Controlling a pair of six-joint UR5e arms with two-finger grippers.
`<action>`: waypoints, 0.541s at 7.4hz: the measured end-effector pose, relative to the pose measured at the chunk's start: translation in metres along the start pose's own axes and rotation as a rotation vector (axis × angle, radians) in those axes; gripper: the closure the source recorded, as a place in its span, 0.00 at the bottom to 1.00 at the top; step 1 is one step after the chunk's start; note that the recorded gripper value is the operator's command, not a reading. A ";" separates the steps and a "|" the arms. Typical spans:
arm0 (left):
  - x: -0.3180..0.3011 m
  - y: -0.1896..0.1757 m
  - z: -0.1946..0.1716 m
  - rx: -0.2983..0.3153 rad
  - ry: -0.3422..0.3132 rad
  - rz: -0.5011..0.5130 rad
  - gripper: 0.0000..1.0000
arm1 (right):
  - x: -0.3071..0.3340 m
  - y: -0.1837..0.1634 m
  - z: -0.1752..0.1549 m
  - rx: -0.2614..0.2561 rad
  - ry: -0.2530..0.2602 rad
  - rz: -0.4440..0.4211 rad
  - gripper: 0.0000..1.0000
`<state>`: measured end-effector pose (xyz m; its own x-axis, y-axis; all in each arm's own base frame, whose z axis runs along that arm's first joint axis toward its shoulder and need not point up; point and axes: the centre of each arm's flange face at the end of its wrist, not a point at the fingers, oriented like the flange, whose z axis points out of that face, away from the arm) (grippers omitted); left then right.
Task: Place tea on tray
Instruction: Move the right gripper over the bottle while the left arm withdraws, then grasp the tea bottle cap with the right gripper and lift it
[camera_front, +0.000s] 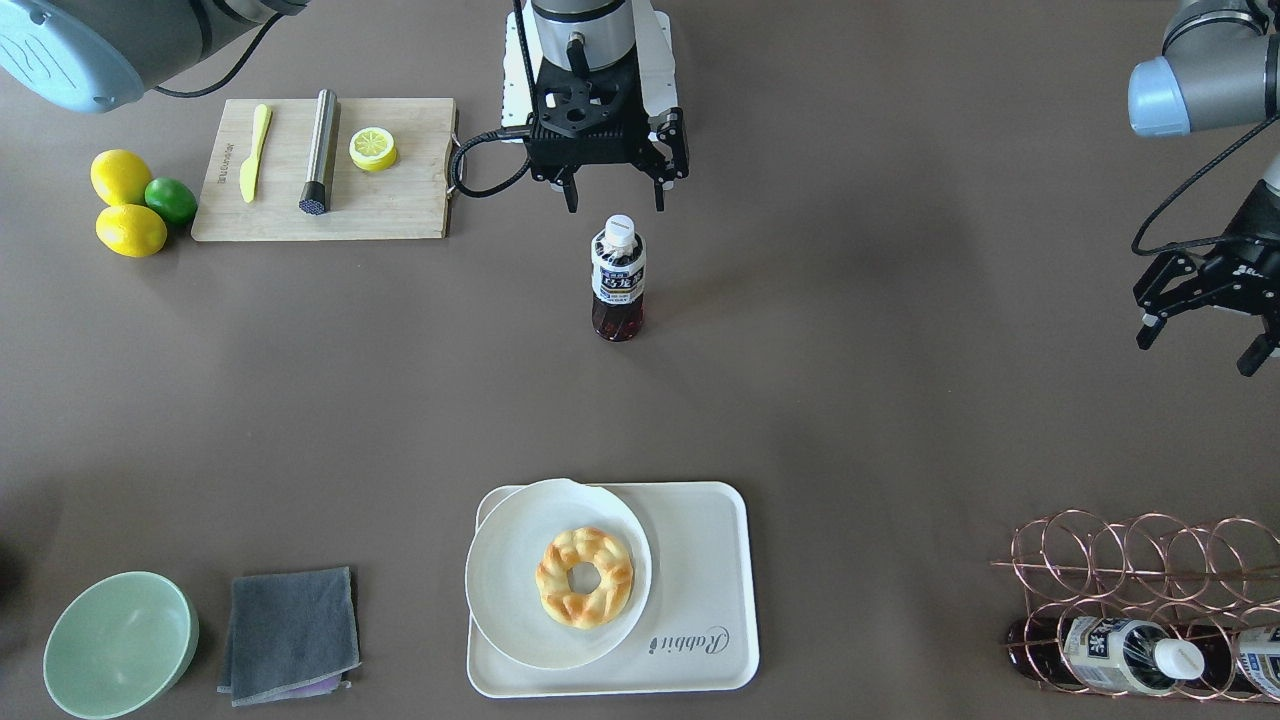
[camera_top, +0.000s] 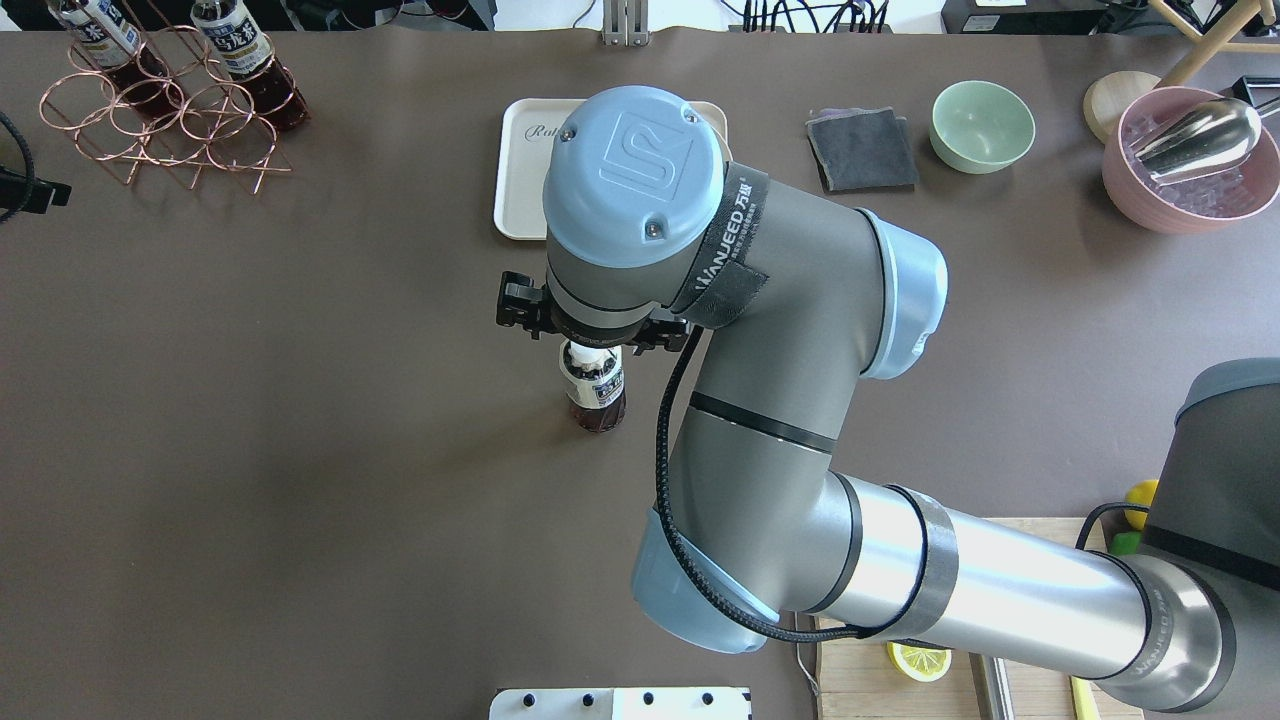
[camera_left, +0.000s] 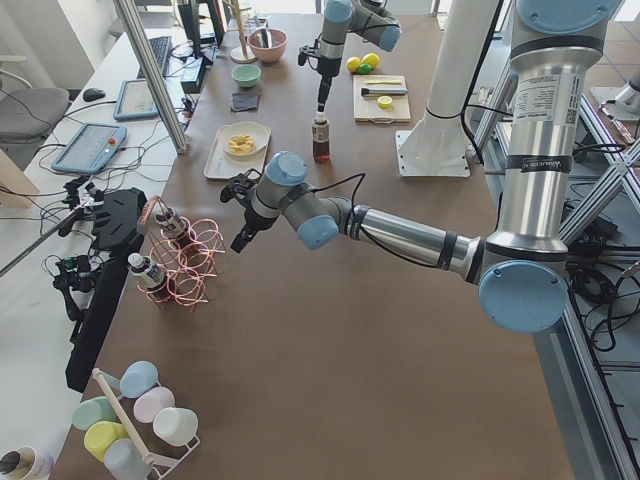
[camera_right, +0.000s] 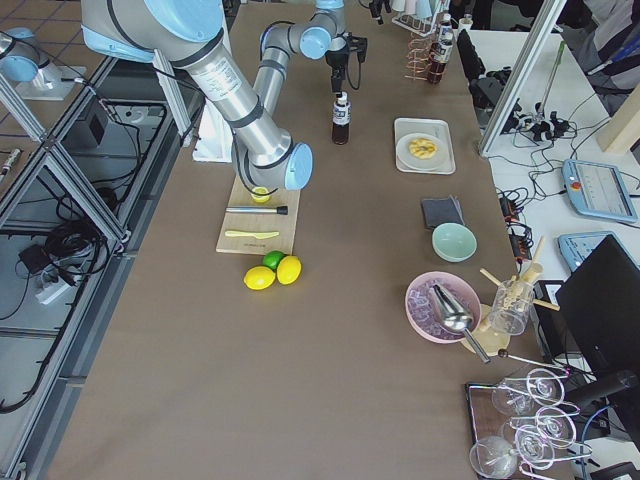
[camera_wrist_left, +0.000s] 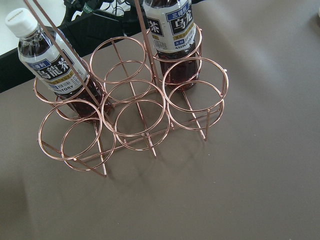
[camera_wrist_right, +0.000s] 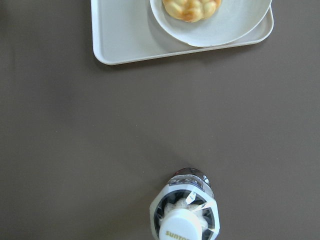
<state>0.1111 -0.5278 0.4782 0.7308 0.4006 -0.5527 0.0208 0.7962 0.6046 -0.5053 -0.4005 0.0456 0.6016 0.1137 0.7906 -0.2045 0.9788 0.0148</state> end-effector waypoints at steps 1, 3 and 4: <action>-0.002 0.004 0.000 0.006 0.002 0.003 0.03 | -0.005 0.001 0.010 0.011 0.020 -0.021 0.18; -0.005 0.010 0.000 0.011 0.004 0.004 0.03 | -0.021 0.004 0.028 0.021 0.055 -0.052 0.34; -0.006 0.012 0.001 0.010 0.003 0.004 0.03 | -0.023 0.004 0.033 0.020 0.067 -0.056 0.40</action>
<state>0.1073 -0.5208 0.4893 0.7287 0.4049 -0.5523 0.0247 0.7905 0.6120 -0.5458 -0.4048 0.0476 0.6626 0.0711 0.7456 -0.1844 0.9803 0.0704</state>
